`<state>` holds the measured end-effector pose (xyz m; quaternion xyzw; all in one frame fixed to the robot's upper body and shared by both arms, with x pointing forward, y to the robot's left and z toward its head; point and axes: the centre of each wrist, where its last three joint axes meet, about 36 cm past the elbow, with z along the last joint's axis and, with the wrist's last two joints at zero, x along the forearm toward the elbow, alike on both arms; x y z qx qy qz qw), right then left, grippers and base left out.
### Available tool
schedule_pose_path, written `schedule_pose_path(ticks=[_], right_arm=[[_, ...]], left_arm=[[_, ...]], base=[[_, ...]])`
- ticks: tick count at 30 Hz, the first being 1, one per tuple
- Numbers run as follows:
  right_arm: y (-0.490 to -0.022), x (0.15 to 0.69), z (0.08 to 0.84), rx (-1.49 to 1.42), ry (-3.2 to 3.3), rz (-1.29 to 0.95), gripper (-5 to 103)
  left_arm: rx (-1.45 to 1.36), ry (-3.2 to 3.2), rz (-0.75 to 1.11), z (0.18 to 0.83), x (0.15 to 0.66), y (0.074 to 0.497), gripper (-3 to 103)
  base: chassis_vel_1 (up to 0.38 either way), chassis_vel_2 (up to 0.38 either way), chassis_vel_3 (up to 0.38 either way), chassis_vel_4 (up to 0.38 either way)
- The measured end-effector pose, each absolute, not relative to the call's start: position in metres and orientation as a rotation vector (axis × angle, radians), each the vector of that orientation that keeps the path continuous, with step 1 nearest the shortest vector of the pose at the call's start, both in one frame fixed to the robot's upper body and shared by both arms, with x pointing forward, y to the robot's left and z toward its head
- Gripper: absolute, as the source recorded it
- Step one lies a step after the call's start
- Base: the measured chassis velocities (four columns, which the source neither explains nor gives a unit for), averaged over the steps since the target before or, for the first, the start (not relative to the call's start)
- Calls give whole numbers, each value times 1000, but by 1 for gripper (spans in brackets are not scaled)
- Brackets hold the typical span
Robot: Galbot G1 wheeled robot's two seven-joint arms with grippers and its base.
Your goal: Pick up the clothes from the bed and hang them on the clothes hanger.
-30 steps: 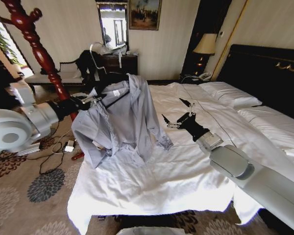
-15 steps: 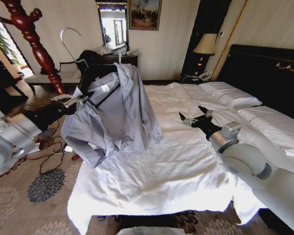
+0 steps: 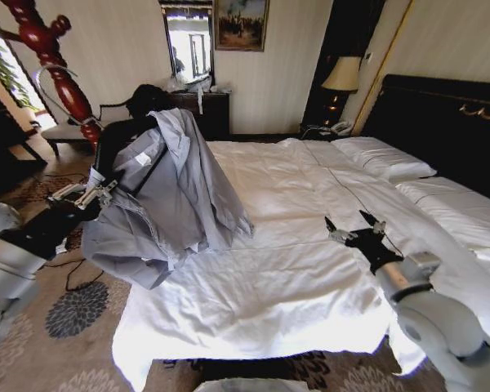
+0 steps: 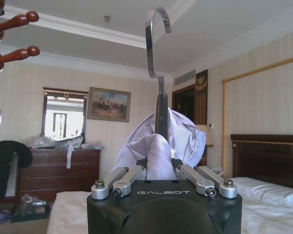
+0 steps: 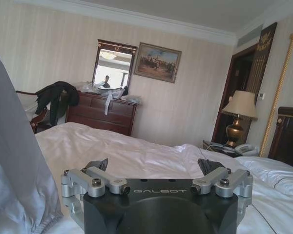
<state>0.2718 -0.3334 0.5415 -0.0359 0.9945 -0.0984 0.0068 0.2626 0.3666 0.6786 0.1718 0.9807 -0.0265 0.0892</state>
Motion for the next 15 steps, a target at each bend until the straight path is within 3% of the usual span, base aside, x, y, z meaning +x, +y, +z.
schedule_pose_path(ticks=[4,15], right_arm=[[-333,258,527,-60,3092,-337,100],[-313,222,486,-48,3137,-301,100]], left_arm=[[459,2928,-8,669,259,370,19],[380,2985,-109,637,250,370,19]], base=[[0,0,0,0],[0,0,0,0]])
